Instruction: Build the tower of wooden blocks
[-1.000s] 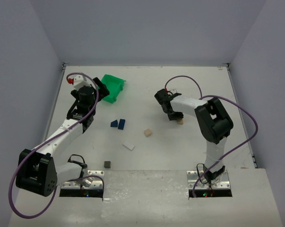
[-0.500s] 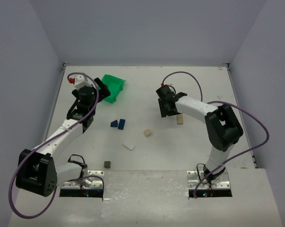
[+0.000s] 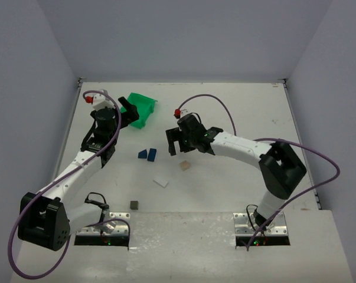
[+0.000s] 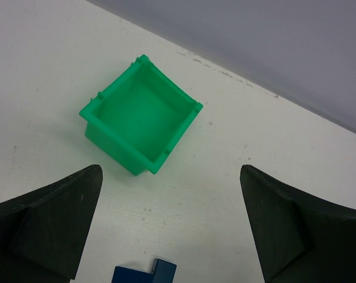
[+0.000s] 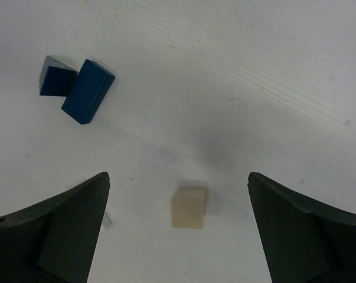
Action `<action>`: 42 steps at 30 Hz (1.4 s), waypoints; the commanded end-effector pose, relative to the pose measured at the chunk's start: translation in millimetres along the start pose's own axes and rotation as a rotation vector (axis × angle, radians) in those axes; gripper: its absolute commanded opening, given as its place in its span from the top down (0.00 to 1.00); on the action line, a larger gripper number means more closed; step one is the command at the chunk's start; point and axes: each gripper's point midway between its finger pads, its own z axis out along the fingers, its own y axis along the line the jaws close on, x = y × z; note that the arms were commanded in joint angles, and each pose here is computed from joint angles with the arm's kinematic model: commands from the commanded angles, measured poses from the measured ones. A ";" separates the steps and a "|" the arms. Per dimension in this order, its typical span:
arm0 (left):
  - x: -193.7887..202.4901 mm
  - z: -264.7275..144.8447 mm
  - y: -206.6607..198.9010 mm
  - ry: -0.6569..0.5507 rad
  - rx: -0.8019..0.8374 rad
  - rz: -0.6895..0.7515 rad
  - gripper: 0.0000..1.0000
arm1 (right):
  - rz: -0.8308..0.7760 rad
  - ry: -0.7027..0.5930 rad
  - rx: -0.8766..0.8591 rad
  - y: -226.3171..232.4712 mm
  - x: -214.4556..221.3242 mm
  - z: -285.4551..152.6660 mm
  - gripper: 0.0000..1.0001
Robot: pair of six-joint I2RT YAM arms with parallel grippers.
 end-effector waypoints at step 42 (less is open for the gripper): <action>-24.4 -31.4 -15.8 -0.093 0.114 -0.053 0.00 | 0.068 -0.144 0.255 83.0 17.3 101.6 0.72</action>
